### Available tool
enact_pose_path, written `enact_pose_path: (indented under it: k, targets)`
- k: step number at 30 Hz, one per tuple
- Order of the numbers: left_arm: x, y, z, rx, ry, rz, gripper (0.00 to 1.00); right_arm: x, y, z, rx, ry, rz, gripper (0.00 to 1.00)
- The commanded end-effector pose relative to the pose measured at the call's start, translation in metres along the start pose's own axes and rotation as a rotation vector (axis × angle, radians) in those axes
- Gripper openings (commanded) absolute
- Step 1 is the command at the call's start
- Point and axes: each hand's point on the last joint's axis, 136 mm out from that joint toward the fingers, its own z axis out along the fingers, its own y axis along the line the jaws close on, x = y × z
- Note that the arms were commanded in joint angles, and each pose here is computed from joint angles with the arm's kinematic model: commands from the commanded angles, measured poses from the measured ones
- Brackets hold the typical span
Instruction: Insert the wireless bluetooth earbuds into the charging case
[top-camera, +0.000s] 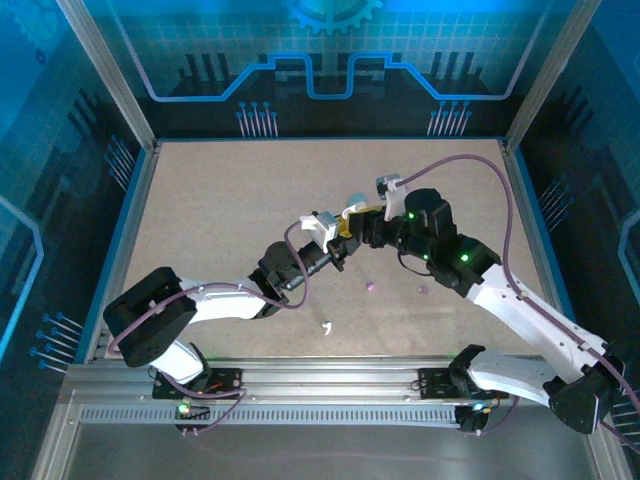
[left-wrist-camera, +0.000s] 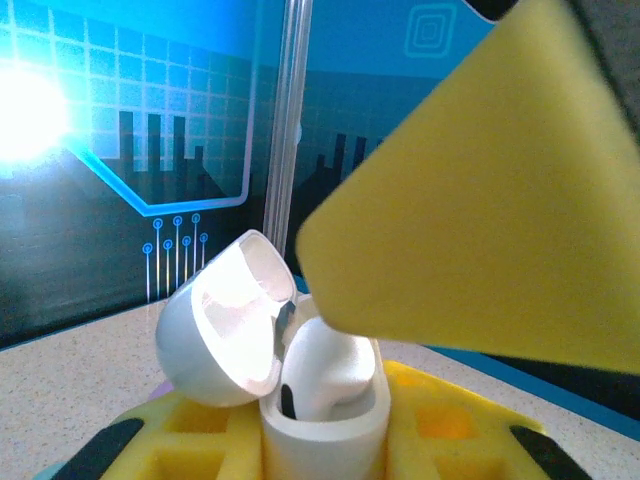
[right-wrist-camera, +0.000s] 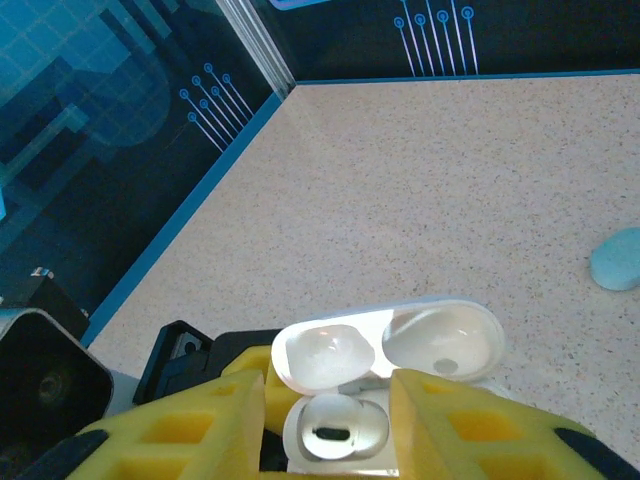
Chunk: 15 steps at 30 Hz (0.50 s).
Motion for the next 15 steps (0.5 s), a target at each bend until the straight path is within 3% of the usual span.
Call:
enact_pose_path:
  k: [1,7,15]
  targets:
    - [-0.036,-0.008,-0.004,0.027,-0.132,0.016,0.23,-0.003,0.002,-0.013,0.010,0.009,-0.006,0.44]
    - [-0.029,-0.006,-0.010,0.015,-0.103,0.037,0.23,-0.031,0.012,-0.044,0.013,-0.068,-0.039,0.51]
    - [-0.027,0.016,-0.039,-0.075,-0.053,0.047,0.23,-0.015,-0.054,-0.070,0.318,0.029,0.074,0.51]
